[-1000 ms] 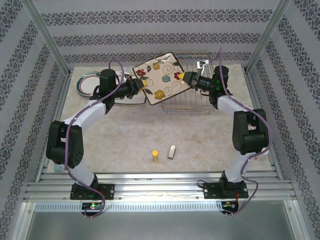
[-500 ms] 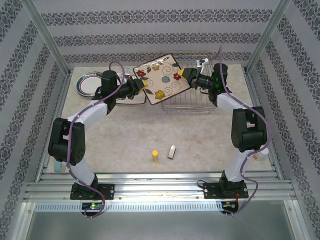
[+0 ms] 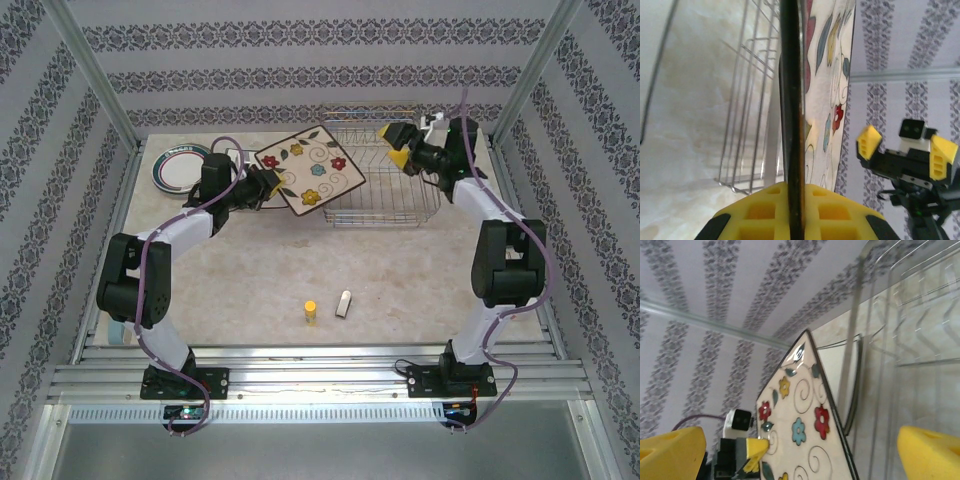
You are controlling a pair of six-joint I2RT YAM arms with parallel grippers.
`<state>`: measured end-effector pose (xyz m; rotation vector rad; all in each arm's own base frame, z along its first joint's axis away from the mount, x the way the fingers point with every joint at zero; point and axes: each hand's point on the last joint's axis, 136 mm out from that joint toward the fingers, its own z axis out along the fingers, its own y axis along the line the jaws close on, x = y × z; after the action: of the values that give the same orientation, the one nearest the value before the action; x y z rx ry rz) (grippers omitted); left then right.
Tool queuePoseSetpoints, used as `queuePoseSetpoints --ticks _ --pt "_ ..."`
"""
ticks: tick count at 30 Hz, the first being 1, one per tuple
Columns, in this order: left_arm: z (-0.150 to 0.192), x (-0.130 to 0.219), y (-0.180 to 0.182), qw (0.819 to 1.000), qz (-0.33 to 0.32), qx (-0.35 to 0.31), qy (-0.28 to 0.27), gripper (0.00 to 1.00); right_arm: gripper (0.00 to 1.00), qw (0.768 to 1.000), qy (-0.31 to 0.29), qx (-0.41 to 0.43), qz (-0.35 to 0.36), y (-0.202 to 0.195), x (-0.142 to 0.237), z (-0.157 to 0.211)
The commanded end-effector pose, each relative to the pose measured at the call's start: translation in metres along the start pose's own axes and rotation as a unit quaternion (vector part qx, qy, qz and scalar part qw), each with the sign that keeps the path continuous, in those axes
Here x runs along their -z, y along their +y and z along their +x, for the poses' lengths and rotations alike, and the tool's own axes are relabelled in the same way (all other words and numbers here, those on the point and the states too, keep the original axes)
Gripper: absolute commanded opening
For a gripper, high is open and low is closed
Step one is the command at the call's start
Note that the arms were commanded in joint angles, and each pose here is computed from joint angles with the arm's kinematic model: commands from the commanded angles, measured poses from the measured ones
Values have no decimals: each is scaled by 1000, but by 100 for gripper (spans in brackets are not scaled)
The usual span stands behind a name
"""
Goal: Unload the plates from the dish rack
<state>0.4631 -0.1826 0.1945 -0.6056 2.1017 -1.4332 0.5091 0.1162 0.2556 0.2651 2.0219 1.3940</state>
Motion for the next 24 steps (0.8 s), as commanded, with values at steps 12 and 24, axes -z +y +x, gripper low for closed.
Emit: queuePoseSetpoints --ticks 12,24 --pt "-63 86 -106 960 118 -85 -238 0 98 899 77 202 382 -18 102 31" --pt "-89 113 -55 909 49 -9 -414 0 98 833 105 254 480 -19 124 58"
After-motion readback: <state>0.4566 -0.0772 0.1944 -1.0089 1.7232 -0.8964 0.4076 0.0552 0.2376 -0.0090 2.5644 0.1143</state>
